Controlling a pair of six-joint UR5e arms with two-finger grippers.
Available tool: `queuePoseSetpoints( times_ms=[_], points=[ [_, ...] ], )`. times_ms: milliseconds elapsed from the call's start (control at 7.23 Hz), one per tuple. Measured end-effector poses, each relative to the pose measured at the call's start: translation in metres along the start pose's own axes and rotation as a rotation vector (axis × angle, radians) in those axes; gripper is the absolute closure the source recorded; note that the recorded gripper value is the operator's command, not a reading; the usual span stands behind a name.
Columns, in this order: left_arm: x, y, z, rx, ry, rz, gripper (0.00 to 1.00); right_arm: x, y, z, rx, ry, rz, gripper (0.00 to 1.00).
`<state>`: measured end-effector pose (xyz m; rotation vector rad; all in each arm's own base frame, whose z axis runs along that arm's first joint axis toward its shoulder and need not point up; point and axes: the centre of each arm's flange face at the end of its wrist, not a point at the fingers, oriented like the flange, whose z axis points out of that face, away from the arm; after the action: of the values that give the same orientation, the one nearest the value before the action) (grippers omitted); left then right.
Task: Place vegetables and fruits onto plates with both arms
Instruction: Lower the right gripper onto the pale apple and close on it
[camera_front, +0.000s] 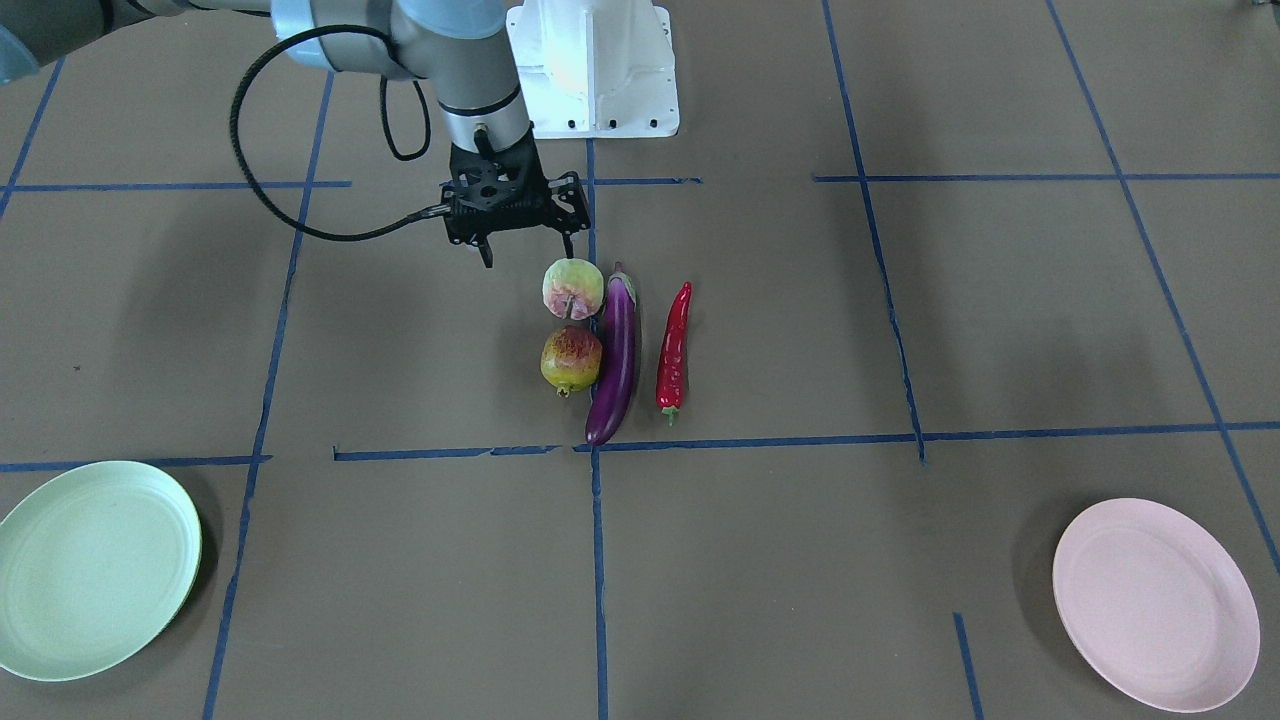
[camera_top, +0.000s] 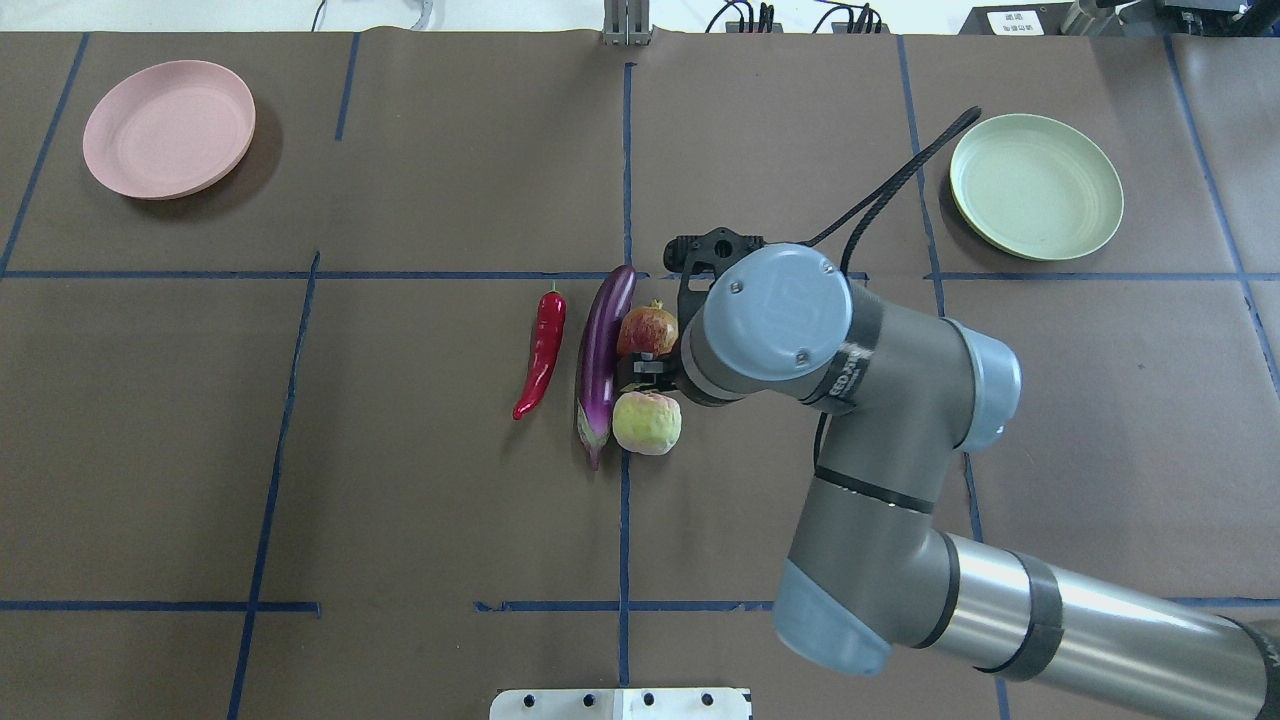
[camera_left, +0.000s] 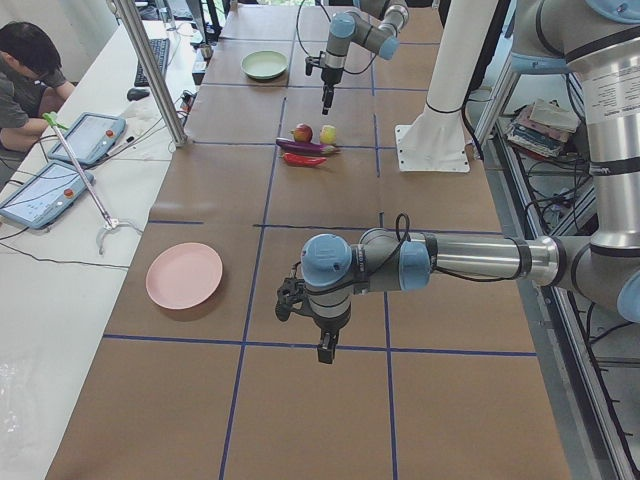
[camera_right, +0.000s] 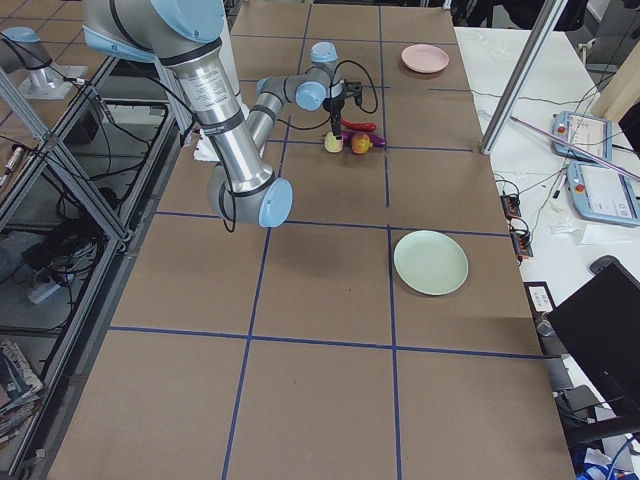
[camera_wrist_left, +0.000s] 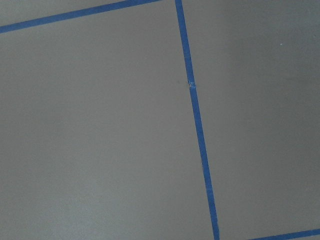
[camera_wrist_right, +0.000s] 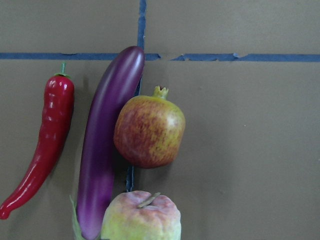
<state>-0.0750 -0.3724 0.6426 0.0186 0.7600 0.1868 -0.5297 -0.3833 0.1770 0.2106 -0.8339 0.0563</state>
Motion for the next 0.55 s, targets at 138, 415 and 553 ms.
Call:
queuePoseSetpoints(
  times_ms=[138, 415, 553],
  points=[
    [0.0, 0.0, 0.0, -0.001, 0.0, -0.001, 0.0, -0.023, 0.004, 0.011, 0.004, 0.04, 0.002, 0.0],
    [-0.001, 0.0, 0.001, -0.002, 0.001, -0.002, 0.0, -0.052, 0.0, 0.036, 0.003, 0.094, 0.002, 0.0],
    [-0.001, 0.001, 0.001, -0.003, 0.001, -0.002, 0.0, -0.058, 0.002, 0.046, -0.001, 0.111, -0.004, 0.0]
  ],
)
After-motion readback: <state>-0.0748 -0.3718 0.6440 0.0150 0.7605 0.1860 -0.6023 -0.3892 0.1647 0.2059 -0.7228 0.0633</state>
